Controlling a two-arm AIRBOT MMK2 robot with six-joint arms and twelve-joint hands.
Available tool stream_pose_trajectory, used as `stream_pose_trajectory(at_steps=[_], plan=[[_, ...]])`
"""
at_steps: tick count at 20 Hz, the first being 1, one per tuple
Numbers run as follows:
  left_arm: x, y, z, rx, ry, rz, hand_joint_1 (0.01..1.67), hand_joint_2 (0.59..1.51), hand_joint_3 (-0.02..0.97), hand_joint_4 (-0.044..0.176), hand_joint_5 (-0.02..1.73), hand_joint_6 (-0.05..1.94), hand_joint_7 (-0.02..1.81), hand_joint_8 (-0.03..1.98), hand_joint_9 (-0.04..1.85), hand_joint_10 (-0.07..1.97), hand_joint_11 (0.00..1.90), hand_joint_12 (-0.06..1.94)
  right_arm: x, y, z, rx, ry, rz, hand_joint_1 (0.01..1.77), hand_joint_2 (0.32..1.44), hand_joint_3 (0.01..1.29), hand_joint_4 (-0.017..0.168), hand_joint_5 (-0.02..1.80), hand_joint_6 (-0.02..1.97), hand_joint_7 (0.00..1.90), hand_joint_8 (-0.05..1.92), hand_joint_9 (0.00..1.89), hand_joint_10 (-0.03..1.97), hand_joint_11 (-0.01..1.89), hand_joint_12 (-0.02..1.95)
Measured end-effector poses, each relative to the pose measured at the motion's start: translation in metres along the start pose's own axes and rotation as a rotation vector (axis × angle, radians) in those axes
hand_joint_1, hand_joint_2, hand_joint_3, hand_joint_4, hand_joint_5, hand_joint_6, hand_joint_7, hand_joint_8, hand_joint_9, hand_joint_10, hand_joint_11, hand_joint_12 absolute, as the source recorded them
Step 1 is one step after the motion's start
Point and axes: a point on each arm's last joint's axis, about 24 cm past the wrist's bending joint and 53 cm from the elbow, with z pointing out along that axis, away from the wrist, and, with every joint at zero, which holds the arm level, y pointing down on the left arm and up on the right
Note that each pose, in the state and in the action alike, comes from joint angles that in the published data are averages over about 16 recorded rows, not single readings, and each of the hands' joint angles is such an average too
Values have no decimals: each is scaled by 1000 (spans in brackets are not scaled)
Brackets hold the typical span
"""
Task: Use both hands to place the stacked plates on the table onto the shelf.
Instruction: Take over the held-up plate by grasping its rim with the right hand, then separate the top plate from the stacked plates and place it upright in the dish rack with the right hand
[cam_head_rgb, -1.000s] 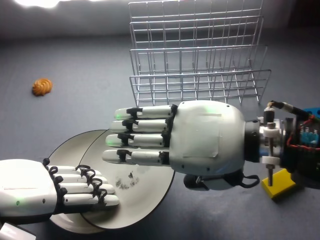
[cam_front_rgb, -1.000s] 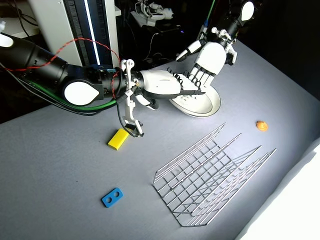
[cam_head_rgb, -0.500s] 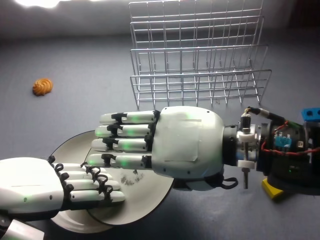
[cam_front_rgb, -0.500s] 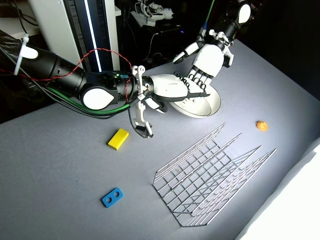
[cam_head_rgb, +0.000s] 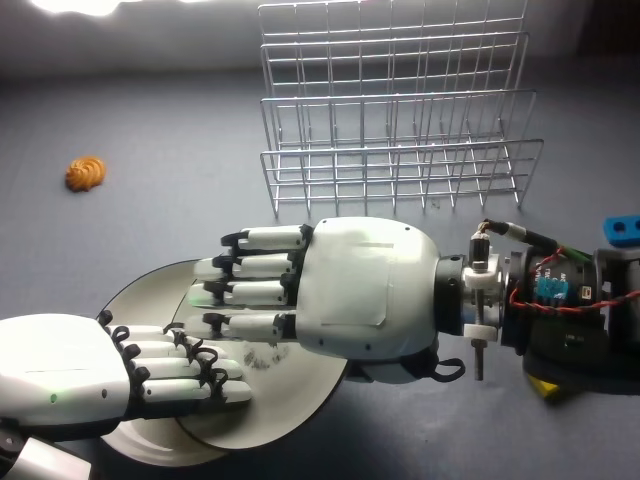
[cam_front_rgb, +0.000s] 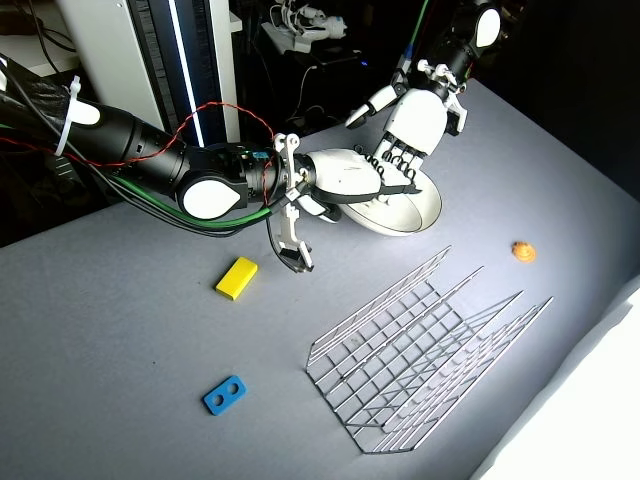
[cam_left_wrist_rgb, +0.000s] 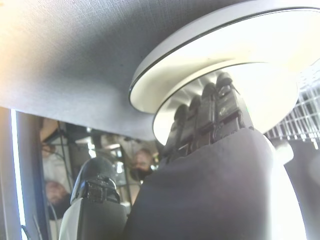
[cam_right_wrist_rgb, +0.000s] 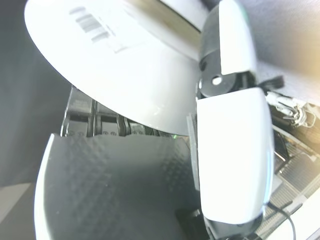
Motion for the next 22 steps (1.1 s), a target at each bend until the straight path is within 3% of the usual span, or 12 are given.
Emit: stream_pose_trajectory(at_steps=[9,17,22], plan=[[0,0,0,0,-1,-1,22,1186,10,0,11,-10,-12,-23,9,-6,15,17,-5,1,0,-11,-20,-22,1150,991,13,0,575,396,647,241,732,53,472,1055],[-5,2,-2,-1,-15,-12,22,1193,10,2,2,-11,-13,-23,17,6,15,17,-10,5,0,-26,-40,-36,1146,952,10,-2,815,796,968,491,1166,28,917,1047],[-15,8,-6,-9,-44,-25,22,1191,9,3,12,-4,-1,-13,19,6,15,7,-11,6,0,-29,-45,-33,1146,945,9,-3,828,836,981,557,1206,9,943,1043]])
